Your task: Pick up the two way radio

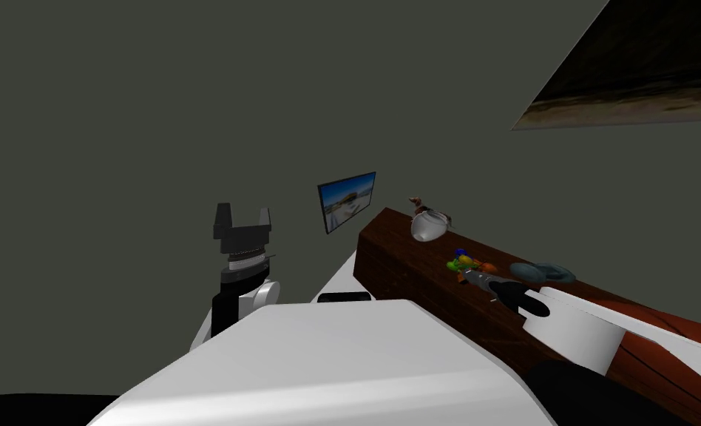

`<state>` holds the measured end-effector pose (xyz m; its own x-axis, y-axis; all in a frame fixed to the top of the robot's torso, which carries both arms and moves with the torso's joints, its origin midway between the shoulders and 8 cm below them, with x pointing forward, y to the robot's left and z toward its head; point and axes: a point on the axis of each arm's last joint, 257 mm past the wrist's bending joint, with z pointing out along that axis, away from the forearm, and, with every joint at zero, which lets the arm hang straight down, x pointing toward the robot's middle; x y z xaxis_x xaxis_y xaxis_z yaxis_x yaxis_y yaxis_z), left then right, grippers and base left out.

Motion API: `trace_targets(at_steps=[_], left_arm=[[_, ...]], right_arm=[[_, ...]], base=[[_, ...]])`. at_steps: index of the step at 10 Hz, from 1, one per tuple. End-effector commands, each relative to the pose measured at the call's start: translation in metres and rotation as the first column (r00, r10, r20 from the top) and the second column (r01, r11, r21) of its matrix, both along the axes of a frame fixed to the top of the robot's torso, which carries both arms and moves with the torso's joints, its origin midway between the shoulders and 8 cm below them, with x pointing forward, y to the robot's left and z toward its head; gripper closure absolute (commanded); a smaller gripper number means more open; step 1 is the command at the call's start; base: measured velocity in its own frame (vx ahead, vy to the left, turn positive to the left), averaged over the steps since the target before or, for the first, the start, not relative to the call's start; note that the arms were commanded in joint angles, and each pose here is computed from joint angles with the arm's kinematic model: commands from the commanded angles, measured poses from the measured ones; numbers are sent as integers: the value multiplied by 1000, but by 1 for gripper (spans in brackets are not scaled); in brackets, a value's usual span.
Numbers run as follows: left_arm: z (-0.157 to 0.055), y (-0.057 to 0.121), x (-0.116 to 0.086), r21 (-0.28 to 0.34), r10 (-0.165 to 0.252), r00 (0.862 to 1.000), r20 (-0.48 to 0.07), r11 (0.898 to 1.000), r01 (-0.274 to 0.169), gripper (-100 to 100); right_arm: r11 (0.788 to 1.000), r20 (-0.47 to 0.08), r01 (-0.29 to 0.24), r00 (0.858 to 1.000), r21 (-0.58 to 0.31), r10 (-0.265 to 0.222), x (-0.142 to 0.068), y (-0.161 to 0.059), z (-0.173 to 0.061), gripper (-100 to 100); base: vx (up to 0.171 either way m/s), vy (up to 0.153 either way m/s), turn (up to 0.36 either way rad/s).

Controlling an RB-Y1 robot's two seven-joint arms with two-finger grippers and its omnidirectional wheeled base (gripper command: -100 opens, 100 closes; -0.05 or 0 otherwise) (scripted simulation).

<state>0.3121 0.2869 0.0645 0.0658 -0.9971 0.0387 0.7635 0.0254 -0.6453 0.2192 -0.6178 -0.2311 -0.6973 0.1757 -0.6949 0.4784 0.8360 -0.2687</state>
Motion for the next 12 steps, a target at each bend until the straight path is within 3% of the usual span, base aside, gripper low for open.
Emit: trace_targets(at_steps=[1, 3, 4, 5, 11, 12], left_arm=[[0, 0, 0, 0, 0, 1000, 0, 1000, 0, 0], [0, 0, 0, 0, 0, 1000, 0, 1000, 0, 0], [0, 0, 0, 0, 0, 1000, 0, 1000, 0, 0], [0, 0, 0, 0, 0, 1000, 0, 1000, 0, 0], [0, 0, 0, 0, 0, 1000, 0, 1000, 0, 0], [0, 0, 0, 0, 0, 1000, 0, 1000, 0, 0]], right_arm=[[1000, 0, 0, 1000, 0, 0, 0, 0, 0, 100], [1000, 0, 2, 1000, 0, -2, 0, -1, 0, 100], [1000, 0, 2, 1000, 0, -2, 0, -1, 0, 0], [1000, -5, -18, 1000, -2, 18, 8, 10, 1, 100], [996, -18, -90, 996, 3, 90, 31, 50, 7, 100], [997, -14, -83, 996, 4, 84, 29, 47, 6, 100]], base=[[0, 1, -13], [0, 0, 0], [0, 0, 0], [16, -32, -212], [24, -29, -124], [7, -7, -13]])
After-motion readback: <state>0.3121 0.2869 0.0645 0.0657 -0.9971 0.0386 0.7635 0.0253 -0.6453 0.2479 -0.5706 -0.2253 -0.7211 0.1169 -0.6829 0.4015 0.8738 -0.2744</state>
